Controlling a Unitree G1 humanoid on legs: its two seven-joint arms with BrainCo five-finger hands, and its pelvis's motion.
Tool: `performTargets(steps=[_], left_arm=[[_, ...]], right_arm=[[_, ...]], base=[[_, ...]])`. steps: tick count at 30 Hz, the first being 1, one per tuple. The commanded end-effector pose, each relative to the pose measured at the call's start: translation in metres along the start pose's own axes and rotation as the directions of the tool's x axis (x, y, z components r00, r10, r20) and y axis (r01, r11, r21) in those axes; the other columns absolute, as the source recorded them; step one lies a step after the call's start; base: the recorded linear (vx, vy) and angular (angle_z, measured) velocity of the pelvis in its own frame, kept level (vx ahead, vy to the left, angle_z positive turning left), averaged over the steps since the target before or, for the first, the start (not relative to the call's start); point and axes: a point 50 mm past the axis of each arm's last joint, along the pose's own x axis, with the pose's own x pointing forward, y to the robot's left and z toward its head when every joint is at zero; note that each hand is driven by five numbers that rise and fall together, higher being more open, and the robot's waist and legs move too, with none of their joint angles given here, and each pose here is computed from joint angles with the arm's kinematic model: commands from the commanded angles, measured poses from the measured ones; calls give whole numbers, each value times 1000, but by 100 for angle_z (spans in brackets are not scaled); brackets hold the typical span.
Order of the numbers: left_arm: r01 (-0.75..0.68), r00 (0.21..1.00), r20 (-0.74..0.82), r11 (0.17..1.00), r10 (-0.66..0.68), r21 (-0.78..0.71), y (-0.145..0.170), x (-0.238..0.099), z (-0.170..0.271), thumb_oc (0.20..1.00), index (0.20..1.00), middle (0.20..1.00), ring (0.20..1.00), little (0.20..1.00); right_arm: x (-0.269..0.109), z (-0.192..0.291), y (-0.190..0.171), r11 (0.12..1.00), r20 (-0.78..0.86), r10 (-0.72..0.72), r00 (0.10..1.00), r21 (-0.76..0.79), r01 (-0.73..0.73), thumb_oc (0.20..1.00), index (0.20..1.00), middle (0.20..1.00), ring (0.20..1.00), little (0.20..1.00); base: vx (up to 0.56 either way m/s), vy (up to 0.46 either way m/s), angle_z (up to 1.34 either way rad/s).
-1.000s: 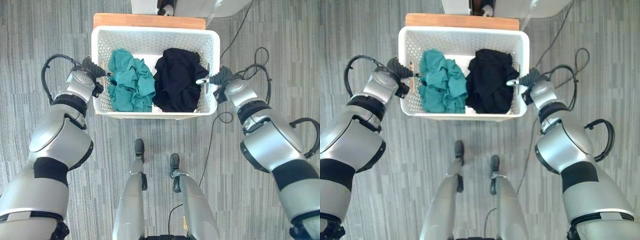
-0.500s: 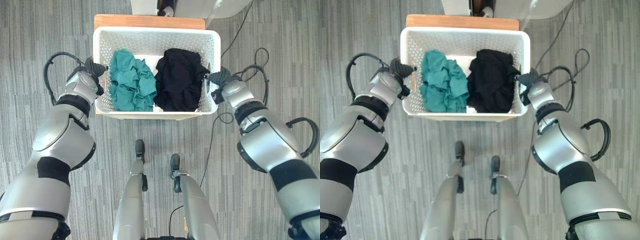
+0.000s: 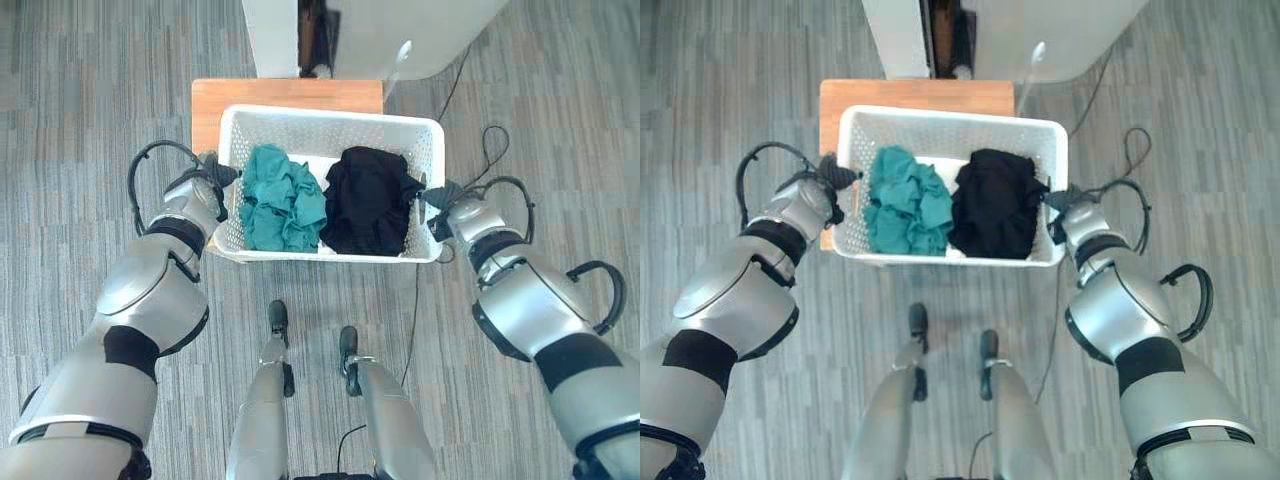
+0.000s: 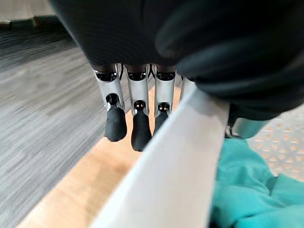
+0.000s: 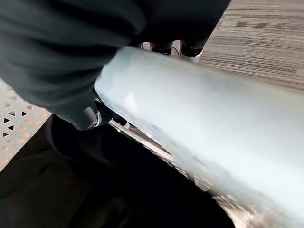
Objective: Grab the laundry basket,head to the washer,open it,put in the laundry and shut it.
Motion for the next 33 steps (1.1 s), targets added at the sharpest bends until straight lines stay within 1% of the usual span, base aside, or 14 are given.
performTargets(steps=[1, 3, 6, 9, 14, 21, 25, 29, 31, 32, 33], left_arm=[[-48, 999, -21, 994, 50, 101, 5, 0, -9, 200, 200, 200, 200, 200], [-19, 1000, -5, 996, 20, 92, -5, 0, -11, 200, 200, 200, 200, 200], [32, 999, 38, 997, -35, 68, -24, -2, -9, 200, 200, 200, 200, 200], [83, 994, 64, 995, -86, 47, -44, -6, -6, 200, 200, 200, 200, 200], [130, 986, 110, 992, -129, -4, -56, -9, 4, 200, 200, 200, 200, 200], [173, 982, 82, 985, -172, -6, -70, -11, 1, 200, 200, 200, 200, 200], [181, 980, 80, 983, -179, -12, -70, -11, -1, 200, 200, 200, 200, 200], [148, 986, 81, 989, -147, -13, -56, -8, -1, 200, 200, 200, 200, 200], [152, 986, 74, 988, -151, -13, -58, -8, -2, 200, 200, 200, 200, 200], [160, 982, 96, 987, -160, 9, -62, -10, 9, 200, 200, 200, 200, 200], [160, 982, 96, 987, -160, 9, -62, -10, 9, 200, 200, 200, 200, 200]], right_arm=[[-2, -3, -44, 995, 25, -101, 995, -13, 101, 200, 200, 200, 200, 200], [-3, -17, -57, 992, -3, -122, 993, -12, 122, 200, 200, 200, 200, 200], [-4, -41, -67, 991, -50, -131, 990, -33, 129, 200, 200, 200, 200, 200], [-6, -65, -75, 991, -106, -136, 985, -16, 135, 200, 200, 200, 200, 200], [-10, -95, -81, 992, -185, -127, 974, -10, 128, 200, 200, 200, 200, 200], [-7, -97, -65, 997, -192, -73, 979, -19, 70, 200, 200, 200, 200, 200], [-6, -93, -62, 998, -177, -64, 982, -30, 59, 200, 200, 200, 200, 200], [-6, -81, -70, 996, -151, -88, 985, -40, 83, 200, 200, 200, 200, 200], [-7, -86, -72, 996, -170, -89, 981, -33, 84, 200, 200, 200, 200, 200], [-10, -91, -83, 994, -200, -111, 973, -40, 105, 200, 200, 200, 200, 200], [-10, -91, -83, 994, -200, -111, 973, -41, 105, 200, 200, 200, 200, 200]], base=[[123, 1, -6], [120, -8, -2], [75, -24, 3], [71, -28, 4], [68, -39, 12], [37, -12, 1], [-41, 11, -9], [-143, 103, -49], [-88, 230, -90], [-98, 232, -77], [-163, 283, -49]])
